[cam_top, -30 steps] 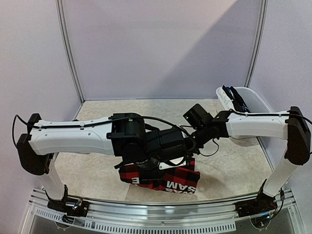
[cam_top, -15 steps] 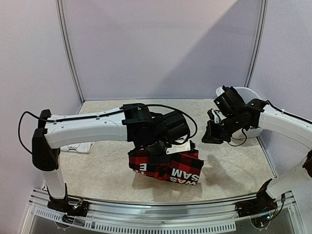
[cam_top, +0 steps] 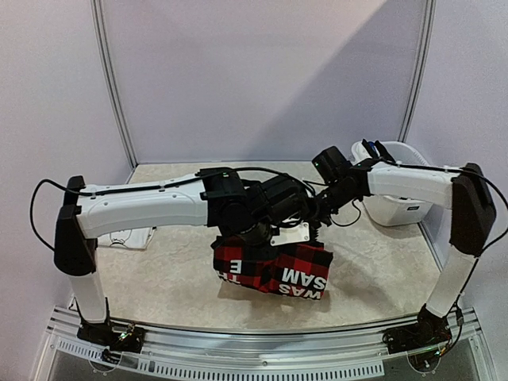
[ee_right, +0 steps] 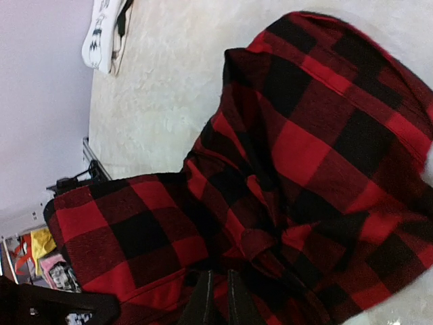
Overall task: Fold and stack the mixed laundry pile
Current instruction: Fold the 2/3-rectangle-folded shirt at the center of the board.
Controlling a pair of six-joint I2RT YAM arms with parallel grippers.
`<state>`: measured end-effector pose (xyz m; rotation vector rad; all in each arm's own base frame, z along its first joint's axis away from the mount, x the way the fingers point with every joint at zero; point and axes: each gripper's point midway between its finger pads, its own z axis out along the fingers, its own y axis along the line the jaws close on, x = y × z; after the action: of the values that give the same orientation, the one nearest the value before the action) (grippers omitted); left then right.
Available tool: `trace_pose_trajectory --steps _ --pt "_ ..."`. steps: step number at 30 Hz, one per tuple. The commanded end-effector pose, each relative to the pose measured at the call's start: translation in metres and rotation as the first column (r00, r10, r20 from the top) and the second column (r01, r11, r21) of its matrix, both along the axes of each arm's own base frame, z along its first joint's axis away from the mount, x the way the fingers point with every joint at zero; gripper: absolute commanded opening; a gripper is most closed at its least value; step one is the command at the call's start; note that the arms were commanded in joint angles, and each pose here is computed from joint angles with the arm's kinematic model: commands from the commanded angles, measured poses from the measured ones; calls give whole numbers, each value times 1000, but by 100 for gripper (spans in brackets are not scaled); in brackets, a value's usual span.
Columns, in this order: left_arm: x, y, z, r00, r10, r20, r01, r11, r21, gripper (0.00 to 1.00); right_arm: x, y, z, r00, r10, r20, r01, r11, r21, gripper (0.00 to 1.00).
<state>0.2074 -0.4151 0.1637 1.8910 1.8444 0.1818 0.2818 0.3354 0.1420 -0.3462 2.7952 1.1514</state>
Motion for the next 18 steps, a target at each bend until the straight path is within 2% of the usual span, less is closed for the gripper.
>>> trace_pose_trajectory --steps 1,8,11,18 --pt "-10 15 32 1000 7 25 -5 998 -64 0 -16 30 -11 976 211 -60 -201 968 150 6" --pt "-33 26 38 999 35 31 -33 997 -69 0 -90 65 -51 887 430 -168 -406 900 159 0" --pt "-42 29 42 998 42 40 -40 997 -59 0 -121 70 -67 864 461 -203 -436 886 154 0" --pt "-56 35 58 996 45 72 -42 998 -51 0 -167 83 -52 843 495 -210 -460 866 196 0"
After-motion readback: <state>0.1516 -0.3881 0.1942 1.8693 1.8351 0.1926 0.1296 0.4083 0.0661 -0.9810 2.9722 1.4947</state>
